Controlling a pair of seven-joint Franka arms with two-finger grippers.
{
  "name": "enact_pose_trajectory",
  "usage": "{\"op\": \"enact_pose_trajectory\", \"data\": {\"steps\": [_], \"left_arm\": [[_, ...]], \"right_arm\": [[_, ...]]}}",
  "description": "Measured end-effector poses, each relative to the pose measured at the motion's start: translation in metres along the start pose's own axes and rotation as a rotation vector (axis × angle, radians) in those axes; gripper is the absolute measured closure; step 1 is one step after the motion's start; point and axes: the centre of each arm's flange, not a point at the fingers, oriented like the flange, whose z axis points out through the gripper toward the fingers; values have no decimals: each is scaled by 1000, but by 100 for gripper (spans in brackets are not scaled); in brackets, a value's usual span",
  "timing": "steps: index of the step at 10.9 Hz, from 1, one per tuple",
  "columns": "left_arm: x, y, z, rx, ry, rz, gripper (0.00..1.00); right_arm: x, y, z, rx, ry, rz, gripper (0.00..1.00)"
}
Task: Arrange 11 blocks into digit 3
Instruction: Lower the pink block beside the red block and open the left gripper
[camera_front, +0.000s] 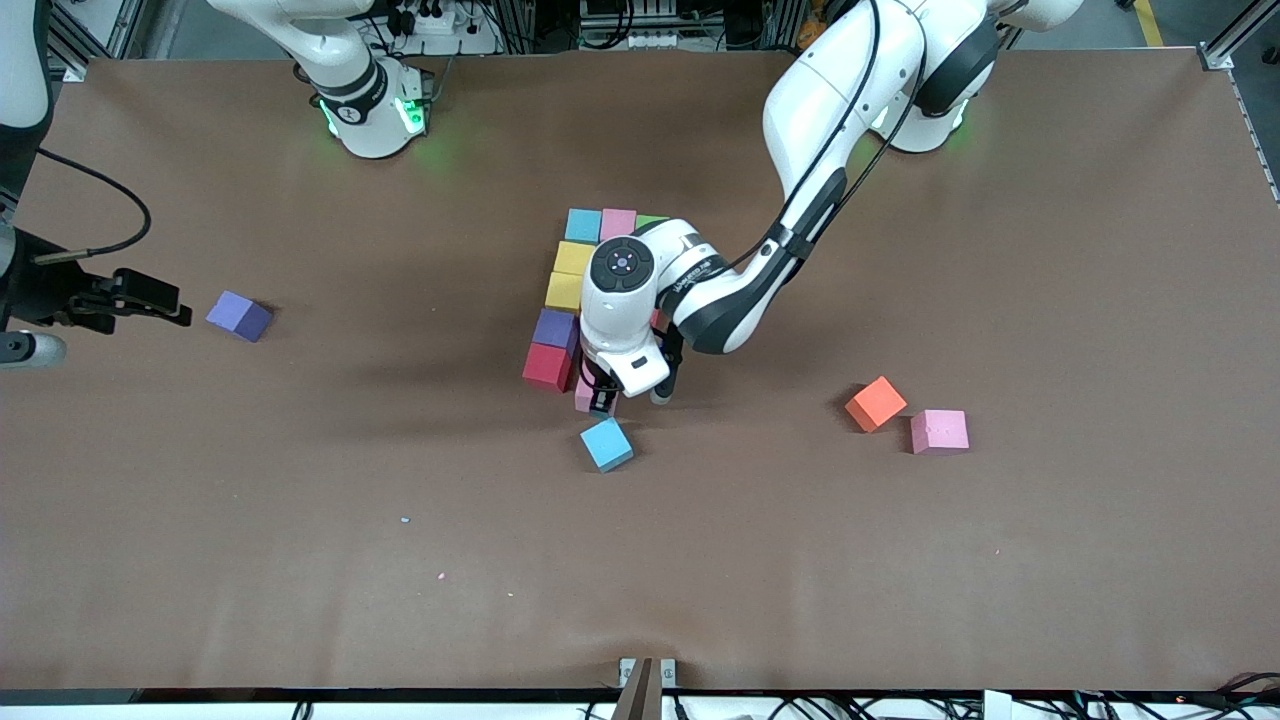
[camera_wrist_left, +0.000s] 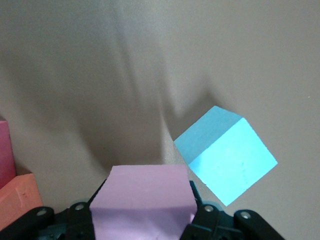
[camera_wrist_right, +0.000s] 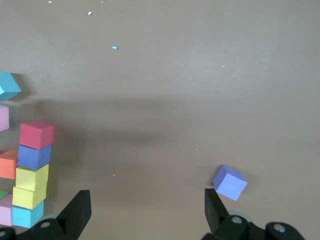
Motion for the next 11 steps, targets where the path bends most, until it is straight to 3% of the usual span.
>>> {"op": "enact_pose_trajectory", "data": {"steps": [4,11], "left_arm": [[-9,-11,19,-6,1,20,38],[-13,-18,30,4,6,29,38]], "right_arm": [[-2,13,-10,-76,2,-2,0],[-9,10,-33,-78,-15,-3,0]]}}
